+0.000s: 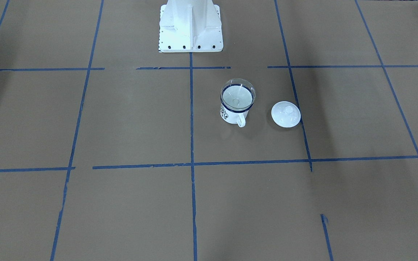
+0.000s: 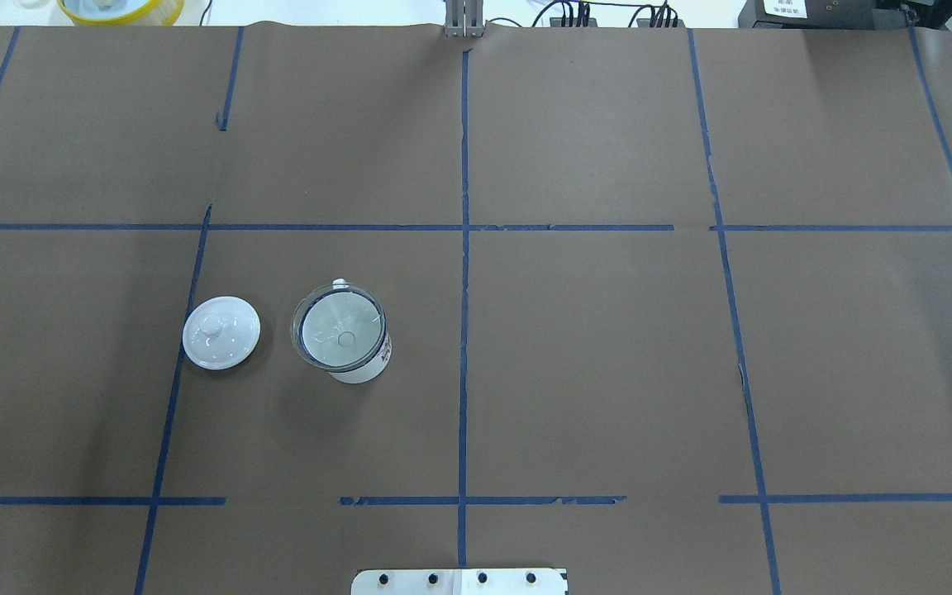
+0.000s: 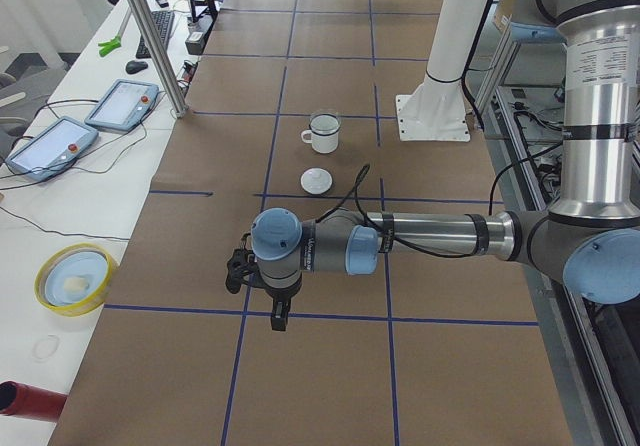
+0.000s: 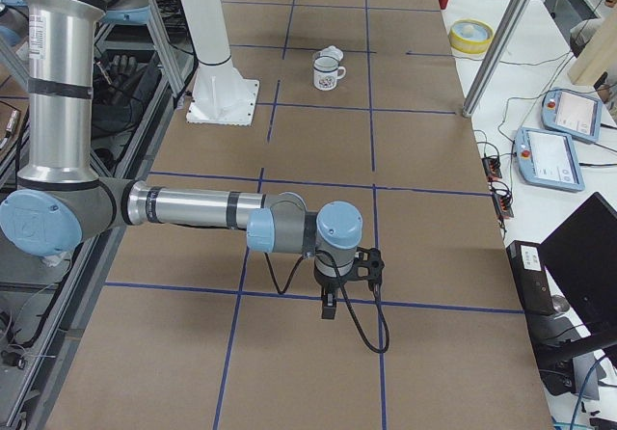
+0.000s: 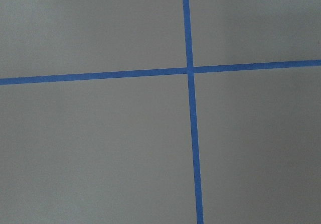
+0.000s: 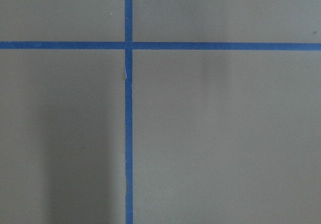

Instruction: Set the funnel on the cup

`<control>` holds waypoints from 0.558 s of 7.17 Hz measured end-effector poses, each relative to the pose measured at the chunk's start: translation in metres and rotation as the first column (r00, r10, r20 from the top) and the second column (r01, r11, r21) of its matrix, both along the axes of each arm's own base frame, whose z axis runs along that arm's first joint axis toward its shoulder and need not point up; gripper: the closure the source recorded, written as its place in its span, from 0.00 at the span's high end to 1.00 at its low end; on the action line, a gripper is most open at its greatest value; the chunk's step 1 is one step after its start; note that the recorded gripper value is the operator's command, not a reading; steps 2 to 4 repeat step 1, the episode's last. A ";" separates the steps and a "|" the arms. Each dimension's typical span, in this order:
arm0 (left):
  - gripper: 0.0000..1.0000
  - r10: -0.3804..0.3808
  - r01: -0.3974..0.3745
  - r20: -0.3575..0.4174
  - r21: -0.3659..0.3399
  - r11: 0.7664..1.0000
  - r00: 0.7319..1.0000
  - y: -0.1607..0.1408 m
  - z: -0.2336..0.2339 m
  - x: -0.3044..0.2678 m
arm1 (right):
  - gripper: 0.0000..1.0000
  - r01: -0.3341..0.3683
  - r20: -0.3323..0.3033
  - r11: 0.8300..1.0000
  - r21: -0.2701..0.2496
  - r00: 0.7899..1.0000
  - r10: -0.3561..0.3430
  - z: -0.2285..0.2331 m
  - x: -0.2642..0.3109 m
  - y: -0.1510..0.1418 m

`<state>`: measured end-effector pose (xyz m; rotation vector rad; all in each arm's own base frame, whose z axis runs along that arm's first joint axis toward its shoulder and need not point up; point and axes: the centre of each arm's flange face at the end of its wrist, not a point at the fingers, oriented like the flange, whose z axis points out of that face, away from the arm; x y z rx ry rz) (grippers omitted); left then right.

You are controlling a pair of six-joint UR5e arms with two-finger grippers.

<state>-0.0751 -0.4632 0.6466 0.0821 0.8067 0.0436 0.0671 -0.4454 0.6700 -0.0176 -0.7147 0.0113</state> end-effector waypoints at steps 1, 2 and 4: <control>1.00 0.000 0.000 0.000 0.002 1.000 1.000 -0.001 -0.001 0.000 | 1.00 0.000 0.000 1.000 0.000 1.000 0.000 0.000 0.000 0.000; 1.00 0.000 0.000 0.000 0.002 1.000 1.000 -0.001 -0.001 0.000 | 1.00 0.000 0.000 1.000 0.000 1.000 0.000 0.000 0.000 0.000; 1.00 0.000 0.000 0.000 0.002 1.000 1.000 -0.001 -0.001 0.000 | 1.00 0.000 0.000 1.000 0.000 1.000 0.000 0.000 0.000 0.000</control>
